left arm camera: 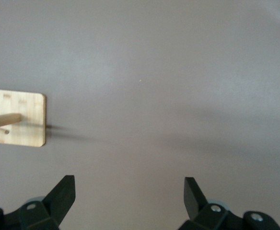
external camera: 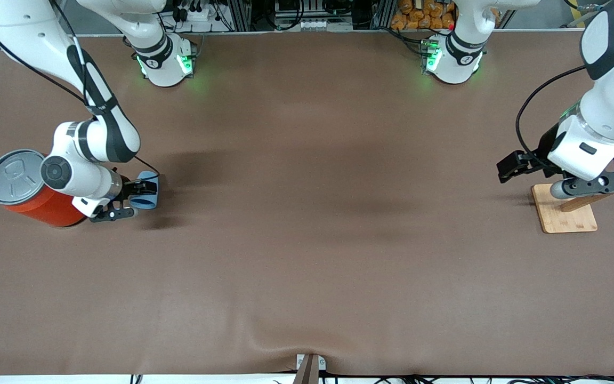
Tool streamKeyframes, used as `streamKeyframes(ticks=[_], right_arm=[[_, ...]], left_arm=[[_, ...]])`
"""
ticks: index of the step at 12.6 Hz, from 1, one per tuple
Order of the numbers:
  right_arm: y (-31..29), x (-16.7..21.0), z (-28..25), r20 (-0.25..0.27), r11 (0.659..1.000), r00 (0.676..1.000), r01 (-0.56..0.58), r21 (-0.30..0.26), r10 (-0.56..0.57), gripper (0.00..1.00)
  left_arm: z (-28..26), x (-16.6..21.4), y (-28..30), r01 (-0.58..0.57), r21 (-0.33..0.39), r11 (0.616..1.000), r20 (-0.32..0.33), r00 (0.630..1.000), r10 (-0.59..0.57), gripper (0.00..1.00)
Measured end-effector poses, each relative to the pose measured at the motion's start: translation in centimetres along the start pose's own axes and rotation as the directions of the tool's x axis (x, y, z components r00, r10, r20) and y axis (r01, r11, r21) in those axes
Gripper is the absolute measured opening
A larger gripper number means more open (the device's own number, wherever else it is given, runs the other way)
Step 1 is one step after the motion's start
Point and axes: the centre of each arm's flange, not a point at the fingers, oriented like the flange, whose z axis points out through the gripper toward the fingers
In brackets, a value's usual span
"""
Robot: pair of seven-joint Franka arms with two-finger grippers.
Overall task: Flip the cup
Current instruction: 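Grasp the blue cup with the right gripper and lift it toward mid-table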
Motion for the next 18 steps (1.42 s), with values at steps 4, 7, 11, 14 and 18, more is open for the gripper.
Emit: streamKeyframes(ticks=[4, 7, 11, 14, 18], right_arm=[[-0.3, 0.7, -0.7, 0.018, 1.000, 1.000, 0.006, 0.004, -0.006, 0.83], [-1.8, 4.1, -7.9, 0.068, 0.999, 0.997, 0.043, 0.009, -0.043, 0.83], [-15.4, 7.5, -18.4, -0.018, 0.950, 0.950, 0.311, -0.016, -0.312, 0.83], [-28.9, 7.9, -20.1, -0.110, 0.825, 0.817, 0.562, -0.062, -0.566, 0.83], [-46.9, 6.8, -18.0, -0.150, 0.583, 0.564, 0.794, -0.172, -0.812, 0.83]], left_arm=[[0.0, 0.6, -2.9, 0.046, 0.005, 0.999, 0.011, 0.999, -0.046, 1.00], [-0.1, 0.3, -3.6, 0.057, 0.012, 0.998, 0.033, 0.998, -0.057, 1.00], [-0.3, -0.1, -4.3, 0.066, 0.018, 0.998, 0.054, 0.996, -0.067, 1.00], [-0.4, -0.1, -4.7, 0.074, 0.021, 0.997, 0.062, 0.995, -0.075, 1.00], [-1.8, 0.3, -7.8, 0.124, 0.017, 0.992, 0.047, 0.991, -0.125, 1.00]])
